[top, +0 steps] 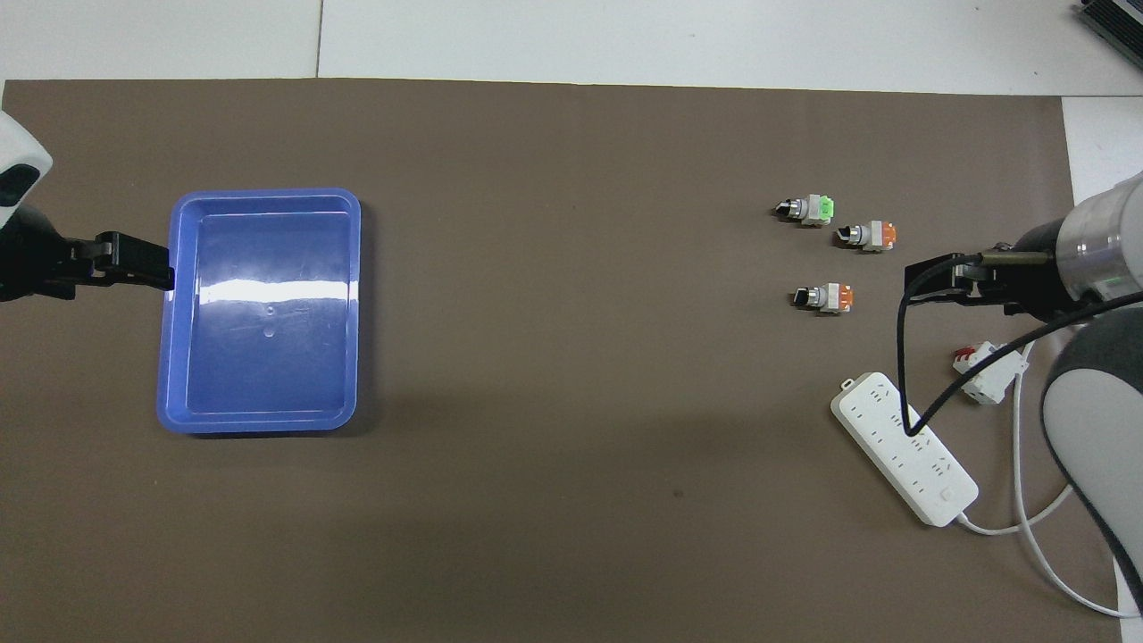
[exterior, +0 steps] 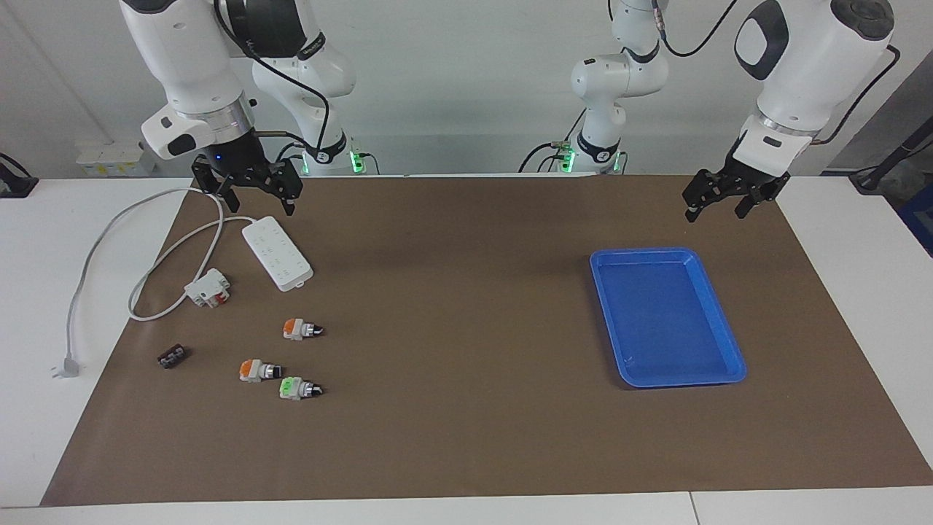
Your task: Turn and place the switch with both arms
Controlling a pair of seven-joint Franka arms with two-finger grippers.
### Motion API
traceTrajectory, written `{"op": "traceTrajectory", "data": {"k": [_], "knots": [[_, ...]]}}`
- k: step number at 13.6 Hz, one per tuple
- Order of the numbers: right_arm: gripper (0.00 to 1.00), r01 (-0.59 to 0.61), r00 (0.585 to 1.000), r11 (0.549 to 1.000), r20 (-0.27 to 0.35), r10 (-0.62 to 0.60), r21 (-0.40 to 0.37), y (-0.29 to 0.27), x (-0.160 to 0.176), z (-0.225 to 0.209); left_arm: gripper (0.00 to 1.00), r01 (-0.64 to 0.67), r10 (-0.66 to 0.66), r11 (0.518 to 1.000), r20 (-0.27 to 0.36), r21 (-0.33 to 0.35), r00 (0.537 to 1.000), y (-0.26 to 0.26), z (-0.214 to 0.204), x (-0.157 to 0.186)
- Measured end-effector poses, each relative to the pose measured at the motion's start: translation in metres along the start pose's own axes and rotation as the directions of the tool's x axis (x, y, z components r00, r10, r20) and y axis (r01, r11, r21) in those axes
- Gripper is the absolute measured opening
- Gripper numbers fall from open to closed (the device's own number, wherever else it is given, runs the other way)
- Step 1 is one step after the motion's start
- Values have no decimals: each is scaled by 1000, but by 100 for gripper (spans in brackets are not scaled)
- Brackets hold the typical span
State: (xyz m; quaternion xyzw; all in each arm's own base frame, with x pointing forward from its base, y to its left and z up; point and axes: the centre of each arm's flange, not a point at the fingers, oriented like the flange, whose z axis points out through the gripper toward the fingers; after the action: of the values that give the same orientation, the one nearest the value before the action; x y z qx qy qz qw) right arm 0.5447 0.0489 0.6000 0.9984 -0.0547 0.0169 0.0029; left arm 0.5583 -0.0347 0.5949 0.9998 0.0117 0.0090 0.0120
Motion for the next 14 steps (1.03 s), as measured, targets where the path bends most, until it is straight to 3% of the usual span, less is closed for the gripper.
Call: {"op": "traceTrajectory", "data": {"k": [8,14], "knots": [[97,25,1000,1000,4,-25,-1,1,0,1,100,0,0,1000,0,0,1000,0,0,0],[96,281,960,960,-19,-280,4,-3,16,24,100,0,0,1000,0,0,1000,0,0,0]]}}
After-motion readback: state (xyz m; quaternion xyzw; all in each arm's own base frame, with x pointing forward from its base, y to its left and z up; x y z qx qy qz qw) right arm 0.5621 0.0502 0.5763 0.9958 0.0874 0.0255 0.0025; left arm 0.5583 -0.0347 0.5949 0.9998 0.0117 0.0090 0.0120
